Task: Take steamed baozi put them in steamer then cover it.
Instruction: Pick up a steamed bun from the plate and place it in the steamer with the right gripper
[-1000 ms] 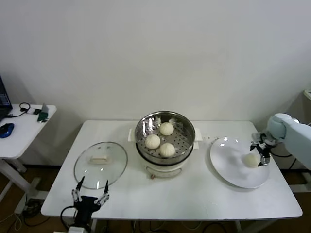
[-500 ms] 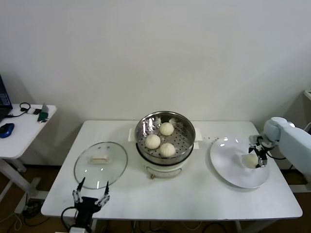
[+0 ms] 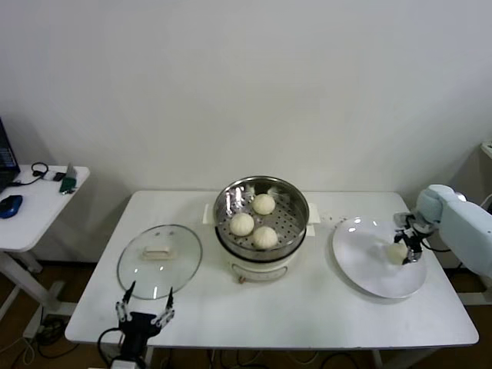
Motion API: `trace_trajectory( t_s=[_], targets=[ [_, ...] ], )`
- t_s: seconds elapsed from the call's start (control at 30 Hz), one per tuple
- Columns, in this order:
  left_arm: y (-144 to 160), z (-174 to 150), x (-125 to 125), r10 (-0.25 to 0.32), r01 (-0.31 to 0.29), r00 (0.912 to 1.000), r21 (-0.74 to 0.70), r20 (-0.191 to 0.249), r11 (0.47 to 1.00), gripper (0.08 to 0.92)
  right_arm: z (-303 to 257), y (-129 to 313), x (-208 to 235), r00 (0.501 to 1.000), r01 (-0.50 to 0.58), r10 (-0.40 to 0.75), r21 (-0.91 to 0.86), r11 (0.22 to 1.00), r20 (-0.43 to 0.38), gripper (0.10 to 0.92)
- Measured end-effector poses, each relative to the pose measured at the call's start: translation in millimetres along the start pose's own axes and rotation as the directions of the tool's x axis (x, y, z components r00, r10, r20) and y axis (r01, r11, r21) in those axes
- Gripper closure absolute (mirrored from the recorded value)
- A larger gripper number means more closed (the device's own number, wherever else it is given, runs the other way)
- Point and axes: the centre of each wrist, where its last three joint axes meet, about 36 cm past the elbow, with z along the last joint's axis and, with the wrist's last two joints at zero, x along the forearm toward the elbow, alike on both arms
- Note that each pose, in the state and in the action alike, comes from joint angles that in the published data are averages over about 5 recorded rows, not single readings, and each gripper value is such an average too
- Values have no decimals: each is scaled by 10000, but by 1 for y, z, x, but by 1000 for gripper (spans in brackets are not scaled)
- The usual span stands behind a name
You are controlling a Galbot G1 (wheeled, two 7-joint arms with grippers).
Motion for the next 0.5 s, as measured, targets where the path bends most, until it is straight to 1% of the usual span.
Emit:
trace_trajectory(
  t_s=[0.23, 0.37, 0.5],
  targets=[
    [-3, -3, 0, 57, -57, 10000, 37, 62, 10000, 177, -3, -7, 18, 9989, -225, 238, -334, 9992, 395, 335],
    [-5, -5, 1, 135, -135, 9999, 45, 108, 9999, 177, -15, -22, 45, 9946, -574, 617, -535, 9969, 835, 335],
    [-6, -7, 0, 218, -218, 9996, 38, 163, 9998, 177, -35, -40, 82, 9852, -923, 1011, -683, 9934, 1386, 335]
  ],
)
